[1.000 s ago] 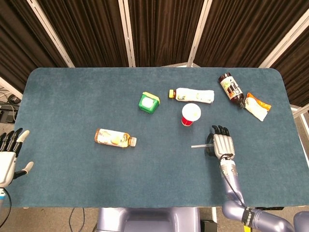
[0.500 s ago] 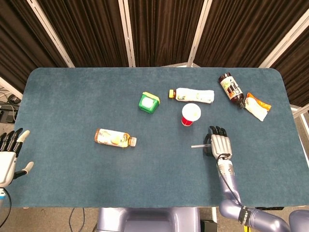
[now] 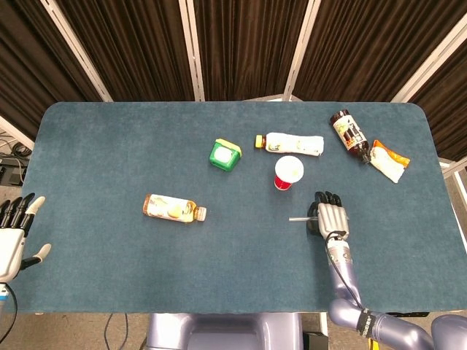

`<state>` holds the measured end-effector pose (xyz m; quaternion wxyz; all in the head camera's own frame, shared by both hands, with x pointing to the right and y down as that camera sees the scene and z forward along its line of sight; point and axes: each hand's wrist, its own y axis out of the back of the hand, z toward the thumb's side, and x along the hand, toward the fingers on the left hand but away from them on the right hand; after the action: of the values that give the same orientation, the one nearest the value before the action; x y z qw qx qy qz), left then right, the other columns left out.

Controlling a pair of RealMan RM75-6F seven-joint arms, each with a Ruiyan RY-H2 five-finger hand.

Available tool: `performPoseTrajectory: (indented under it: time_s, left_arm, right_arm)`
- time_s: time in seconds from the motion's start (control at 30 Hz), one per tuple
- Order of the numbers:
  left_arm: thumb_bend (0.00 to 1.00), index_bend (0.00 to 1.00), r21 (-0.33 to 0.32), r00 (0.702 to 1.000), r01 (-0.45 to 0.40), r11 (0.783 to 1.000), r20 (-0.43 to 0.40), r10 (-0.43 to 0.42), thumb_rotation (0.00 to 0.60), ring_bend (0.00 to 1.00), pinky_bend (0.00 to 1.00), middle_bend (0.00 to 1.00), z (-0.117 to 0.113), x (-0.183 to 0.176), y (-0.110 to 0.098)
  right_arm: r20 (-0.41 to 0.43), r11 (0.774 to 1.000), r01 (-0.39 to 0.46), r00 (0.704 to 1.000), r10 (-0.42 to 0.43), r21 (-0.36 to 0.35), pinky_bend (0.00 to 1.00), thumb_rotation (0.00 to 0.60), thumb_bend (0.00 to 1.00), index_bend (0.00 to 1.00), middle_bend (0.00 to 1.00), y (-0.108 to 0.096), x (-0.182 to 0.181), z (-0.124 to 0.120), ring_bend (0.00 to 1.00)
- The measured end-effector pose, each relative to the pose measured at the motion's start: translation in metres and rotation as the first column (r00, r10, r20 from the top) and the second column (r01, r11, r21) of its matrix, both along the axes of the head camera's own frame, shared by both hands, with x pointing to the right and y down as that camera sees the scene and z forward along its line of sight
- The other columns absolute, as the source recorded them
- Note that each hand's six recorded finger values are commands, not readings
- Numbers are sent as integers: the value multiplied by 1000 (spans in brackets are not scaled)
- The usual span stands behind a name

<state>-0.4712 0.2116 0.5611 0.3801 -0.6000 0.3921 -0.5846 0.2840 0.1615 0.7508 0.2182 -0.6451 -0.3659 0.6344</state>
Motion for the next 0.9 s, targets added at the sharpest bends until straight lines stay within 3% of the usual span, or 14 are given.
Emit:
performPoseTrajectory:
  time_s: [0.43,0.73,0.9]
  left_arm:
    - [263,0,1,1000,0,1000,0,0,600,0,0,0,0,0,0]
    - [264,0,0,1000,2,1000,1,-2,600,0,0,0,0,0,0]
    - [263,0,2,1000,2,1000,2,-2,600,0,0,0,0,1,0]
  right_arm:
    - [46,1000,-17,999,16,24,0,600,434,546,138,-4,-4,-11,0]
    - [142,994,-65,989,51,91,0,600,432,550,141,-19,-1,-48,0]
    - [249,977,-166,960,129,136,0,600,431,555,151,-35,5,-74,0]
